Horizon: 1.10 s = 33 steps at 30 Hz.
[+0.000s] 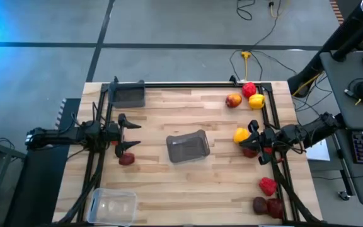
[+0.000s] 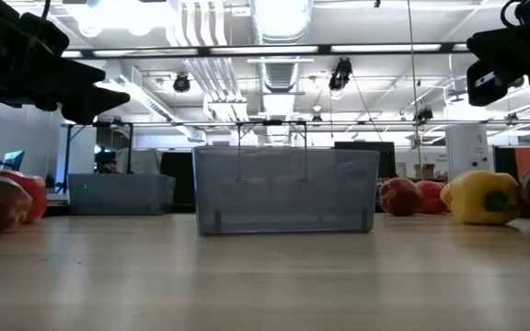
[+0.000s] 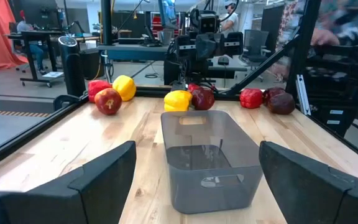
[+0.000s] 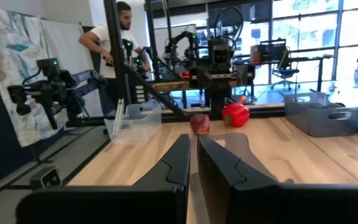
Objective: Sort produce into baskets
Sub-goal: Put the bottom yellow bell pepper into the bottom black bin
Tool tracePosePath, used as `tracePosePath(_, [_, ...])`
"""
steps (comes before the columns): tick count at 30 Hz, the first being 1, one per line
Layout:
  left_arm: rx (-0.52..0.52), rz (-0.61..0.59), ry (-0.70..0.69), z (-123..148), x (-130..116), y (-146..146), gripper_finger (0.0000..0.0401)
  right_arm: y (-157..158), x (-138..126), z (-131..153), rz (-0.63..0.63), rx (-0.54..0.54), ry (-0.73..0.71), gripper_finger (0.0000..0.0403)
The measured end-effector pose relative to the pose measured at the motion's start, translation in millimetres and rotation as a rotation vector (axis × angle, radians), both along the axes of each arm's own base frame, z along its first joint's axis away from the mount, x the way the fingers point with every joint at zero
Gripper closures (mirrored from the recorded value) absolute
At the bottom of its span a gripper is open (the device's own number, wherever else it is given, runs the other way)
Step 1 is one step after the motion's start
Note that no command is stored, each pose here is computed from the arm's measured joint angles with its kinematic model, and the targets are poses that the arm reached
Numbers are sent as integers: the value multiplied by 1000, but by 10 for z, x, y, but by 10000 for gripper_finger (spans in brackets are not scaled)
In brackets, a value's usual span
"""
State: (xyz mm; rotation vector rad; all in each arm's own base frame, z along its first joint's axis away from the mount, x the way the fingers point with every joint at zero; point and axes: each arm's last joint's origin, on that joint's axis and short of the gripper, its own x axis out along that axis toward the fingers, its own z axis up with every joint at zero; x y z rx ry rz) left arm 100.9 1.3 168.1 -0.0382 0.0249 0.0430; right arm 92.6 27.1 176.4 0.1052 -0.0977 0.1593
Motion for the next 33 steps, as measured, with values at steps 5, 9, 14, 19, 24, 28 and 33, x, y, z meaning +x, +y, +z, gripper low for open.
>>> tracePosePath(5, [0, 0, 0, 0, 0, 0, 78, -3, 4, -29, -4, -10, 29, 380])
tracePosePath(9, [0, 0, 0, 0, 0, 0, 78, -2, 7, -36, -4, -13, 37, 380])
tracePosePath(14, [0, 0, 0, 0, 0, 0, 78, -2, 8, -46, -4, -16, 47, 380])
tracePosePath(19, [0, 0, 0, 0, 0, 0, 78, -8, 8, -29, -23, -20, 29, 380])
tracePosePath(24, [0, 0, 0, 0, 0, 0, 78, -76, 58, 16, -277, 327, 8, 380])
tracePosePath(28, [0, 0, 1, -1, 0, 0, 78, -26, 136, -26, -198, 439, 108, 380])
tracePosePath(33, [0, 0, 1, -1, 0, 0, 78, 84, 354, -93, -136, 299, 387, 380])
